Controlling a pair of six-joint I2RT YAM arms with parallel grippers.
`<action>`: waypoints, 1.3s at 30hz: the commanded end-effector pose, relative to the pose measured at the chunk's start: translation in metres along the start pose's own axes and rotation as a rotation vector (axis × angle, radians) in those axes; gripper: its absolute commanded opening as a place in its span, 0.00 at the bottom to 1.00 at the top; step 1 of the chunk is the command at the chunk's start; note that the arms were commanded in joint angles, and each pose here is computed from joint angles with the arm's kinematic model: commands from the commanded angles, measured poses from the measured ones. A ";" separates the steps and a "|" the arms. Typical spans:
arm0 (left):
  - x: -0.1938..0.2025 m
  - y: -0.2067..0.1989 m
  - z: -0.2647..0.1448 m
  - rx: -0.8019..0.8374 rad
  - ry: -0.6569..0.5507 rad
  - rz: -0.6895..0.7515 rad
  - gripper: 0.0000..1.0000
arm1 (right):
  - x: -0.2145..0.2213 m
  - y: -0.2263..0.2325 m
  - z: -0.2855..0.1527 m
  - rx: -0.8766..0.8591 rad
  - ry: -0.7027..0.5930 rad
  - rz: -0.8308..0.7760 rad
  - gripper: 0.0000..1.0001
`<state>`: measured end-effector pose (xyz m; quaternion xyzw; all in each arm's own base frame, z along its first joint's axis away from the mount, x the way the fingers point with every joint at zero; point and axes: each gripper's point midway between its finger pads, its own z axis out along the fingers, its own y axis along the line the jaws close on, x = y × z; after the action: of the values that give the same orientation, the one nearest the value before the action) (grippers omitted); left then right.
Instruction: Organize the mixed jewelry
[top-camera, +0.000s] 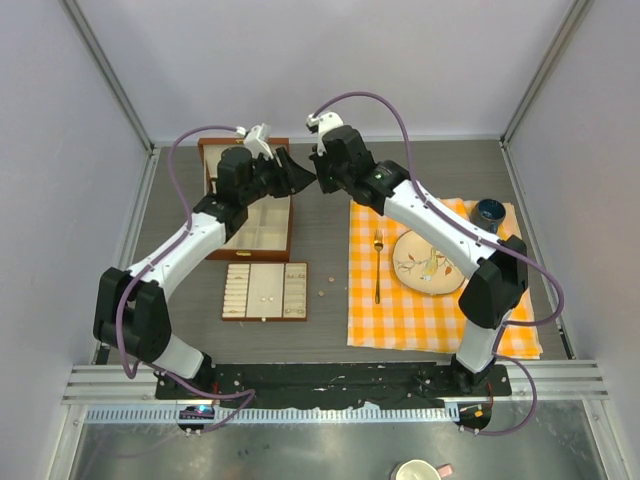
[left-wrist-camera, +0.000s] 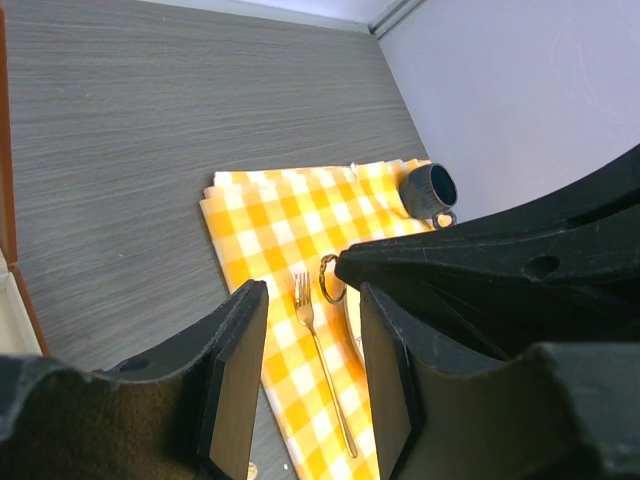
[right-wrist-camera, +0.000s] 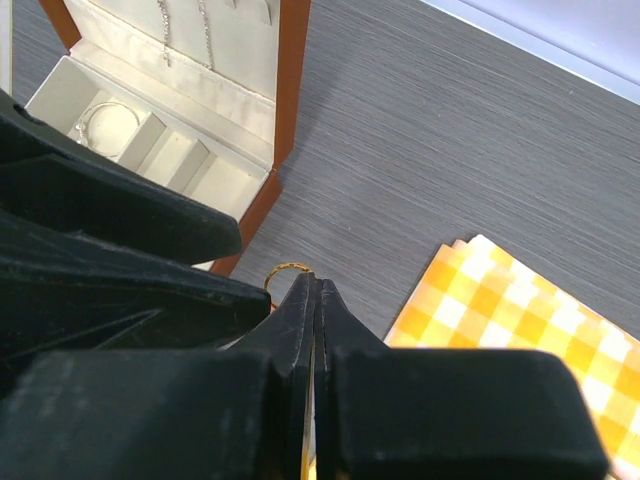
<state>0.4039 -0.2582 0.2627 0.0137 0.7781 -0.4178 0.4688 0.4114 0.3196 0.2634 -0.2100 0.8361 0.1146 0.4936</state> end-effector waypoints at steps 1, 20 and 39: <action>-0.022 -0.021 -0.001 0.065 -0.040 0.088 0.46 | -0.034 -0.002 -0.028 -0.019 -0.110 0.005 0.01; -0.007 -0.036 -0.005 0.146 0.139 0.211 0.49 | -0.022 -0.004 -0.040 -0.051 -0.127 -0.098 0.01; 0.004 -0.038 -0.018 0.235 0.269 0.212 0.50 | -0.016 0.002 -0.061 -0.131 -0.159 -0.197 0.01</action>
<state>0.3797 -0.2665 0.2610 0.1774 0.7984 -0.4227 0.3903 0.3713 0.3000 0.2834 -0.3079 0.7855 0.1258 0.5219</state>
